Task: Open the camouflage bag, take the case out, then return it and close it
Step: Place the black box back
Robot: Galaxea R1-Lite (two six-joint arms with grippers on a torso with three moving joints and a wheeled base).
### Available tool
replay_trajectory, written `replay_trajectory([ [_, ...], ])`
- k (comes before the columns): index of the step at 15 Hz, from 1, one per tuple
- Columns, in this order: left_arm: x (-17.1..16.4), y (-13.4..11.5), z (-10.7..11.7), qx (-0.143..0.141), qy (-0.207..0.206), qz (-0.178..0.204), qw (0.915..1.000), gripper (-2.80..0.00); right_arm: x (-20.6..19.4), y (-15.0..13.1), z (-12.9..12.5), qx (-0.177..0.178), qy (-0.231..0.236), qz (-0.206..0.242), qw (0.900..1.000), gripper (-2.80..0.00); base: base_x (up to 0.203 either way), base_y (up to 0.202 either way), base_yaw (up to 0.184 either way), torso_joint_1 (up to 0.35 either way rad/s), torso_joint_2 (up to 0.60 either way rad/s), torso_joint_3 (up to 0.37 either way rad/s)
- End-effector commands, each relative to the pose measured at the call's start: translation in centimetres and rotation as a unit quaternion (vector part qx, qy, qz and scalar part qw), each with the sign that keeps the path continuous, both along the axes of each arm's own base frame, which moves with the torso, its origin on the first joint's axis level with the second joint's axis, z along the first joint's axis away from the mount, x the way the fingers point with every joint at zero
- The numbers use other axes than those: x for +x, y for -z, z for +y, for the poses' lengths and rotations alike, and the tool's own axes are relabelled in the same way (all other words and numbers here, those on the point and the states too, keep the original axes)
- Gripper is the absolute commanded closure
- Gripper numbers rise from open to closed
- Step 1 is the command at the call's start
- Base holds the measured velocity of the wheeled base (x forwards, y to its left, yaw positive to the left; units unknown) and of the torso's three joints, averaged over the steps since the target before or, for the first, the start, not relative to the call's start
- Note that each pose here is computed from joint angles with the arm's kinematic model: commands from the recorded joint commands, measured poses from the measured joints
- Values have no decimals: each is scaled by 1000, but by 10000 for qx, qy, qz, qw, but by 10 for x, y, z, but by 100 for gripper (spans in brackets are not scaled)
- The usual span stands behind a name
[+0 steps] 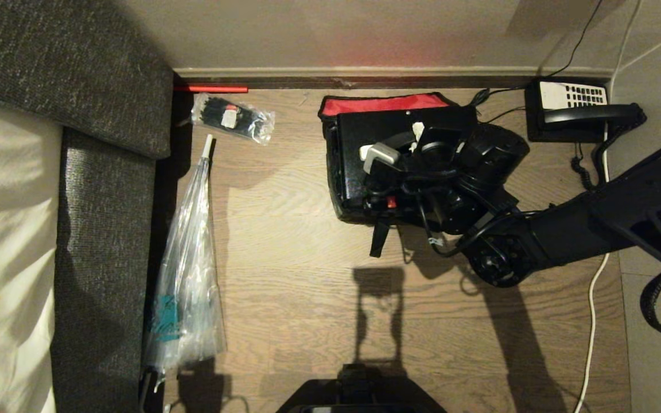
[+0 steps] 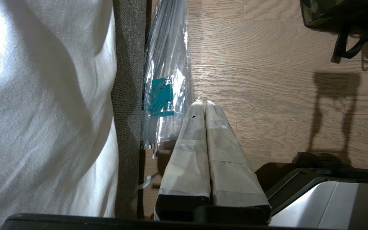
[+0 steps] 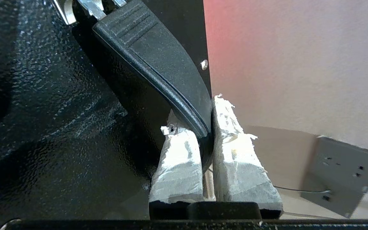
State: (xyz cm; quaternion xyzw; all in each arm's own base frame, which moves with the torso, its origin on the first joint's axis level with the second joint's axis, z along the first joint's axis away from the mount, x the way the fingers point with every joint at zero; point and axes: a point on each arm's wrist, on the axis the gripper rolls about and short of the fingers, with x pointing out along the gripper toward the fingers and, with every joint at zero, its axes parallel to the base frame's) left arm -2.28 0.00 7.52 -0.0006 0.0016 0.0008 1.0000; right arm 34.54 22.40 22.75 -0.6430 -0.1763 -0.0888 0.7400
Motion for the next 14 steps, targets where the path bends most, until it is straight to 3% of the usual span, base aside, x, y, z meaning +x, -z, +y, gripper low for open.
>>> replay_trajectory([
  [1, 0, 0, 0, -1, 1, -2, 10000, 0, 8, 8, 1, -64, 66, 25, 10000, 0, 0, 0, 0, 0, 0, 0],
  [14, 0, 0, 0, -1, 1, -1, 10000, 0, 34, 35, 4, -148, 203, 200, 9995, 0, 0, 0, 0, 0, 0, 0],
])
